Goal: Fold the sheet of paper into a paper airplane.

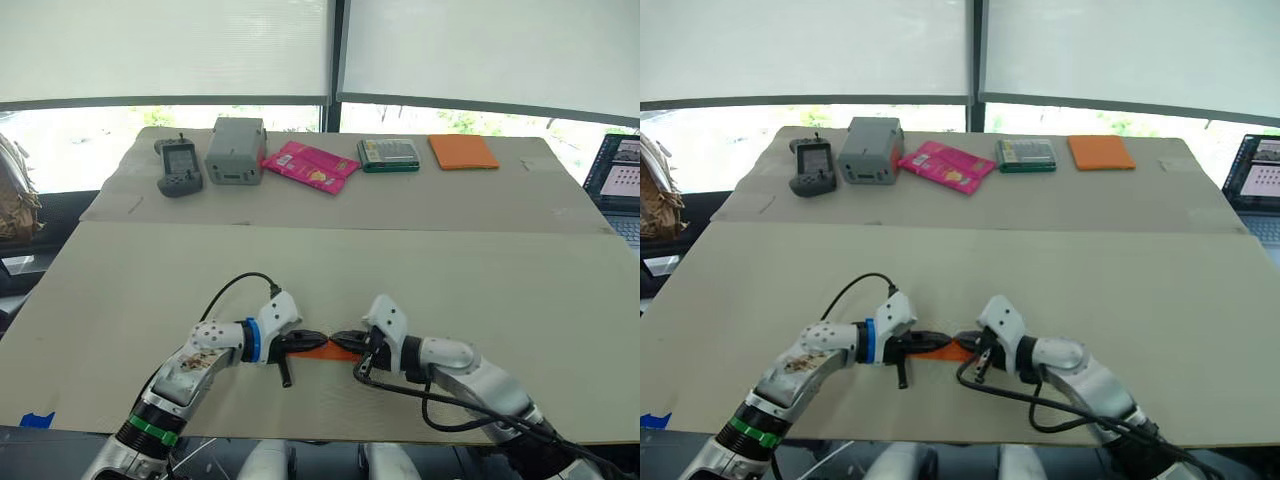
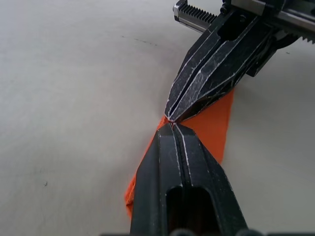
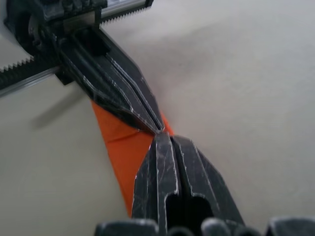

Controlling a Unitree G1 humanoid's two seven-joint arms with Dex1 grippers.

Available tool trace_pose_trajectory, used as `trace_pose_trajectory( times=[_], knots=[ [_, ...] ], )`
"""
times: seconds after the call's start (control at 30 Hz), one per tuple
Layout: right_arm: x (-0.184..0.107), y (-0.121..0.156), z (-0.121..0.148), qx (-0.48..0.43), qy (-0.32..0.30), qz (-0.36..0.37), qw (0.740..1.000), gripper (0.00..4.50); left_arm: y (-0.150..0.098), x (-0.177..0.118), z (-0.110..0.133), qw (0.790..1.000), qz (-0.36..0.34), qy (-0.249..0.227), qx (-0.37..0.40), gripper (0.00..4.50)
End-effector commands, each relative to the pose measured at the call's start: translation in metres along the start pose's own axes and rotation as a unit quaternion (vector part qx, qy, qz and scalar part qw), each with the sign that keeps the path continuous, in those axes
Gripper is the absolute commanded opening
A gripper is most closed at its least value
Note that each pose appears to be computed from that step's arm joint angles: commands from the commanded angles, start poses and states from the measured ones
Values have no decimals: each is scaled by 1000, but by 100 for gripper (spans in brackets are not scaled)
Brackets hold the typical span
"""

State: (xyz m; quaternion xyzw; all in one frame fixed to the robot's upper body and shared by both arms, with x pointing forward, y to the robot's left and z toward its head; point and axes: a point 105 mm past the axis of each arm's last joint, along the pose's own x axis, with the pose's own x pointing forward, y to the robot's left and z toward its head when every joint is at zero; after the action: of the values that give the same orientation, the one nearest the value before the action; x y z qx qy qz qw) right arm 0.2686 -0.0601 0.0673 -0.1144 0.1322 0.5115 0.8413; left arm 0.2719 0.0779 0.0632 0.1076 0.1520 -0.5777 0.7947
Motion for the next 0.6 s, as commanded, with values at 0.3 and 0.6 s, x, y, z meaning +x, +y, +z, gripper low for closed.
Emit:
trace_pose_trajectory(
  times=[0.3,0.6],
  knots=[
    [-41,-33,-54,30,98,-103,989,4,-4,-2,-26,998,-6,52,-28,0],
    [-73,-31,-58,24,52,-145,988,4,-3,-4,-27,998,6,46,-38,0]
  ],
)
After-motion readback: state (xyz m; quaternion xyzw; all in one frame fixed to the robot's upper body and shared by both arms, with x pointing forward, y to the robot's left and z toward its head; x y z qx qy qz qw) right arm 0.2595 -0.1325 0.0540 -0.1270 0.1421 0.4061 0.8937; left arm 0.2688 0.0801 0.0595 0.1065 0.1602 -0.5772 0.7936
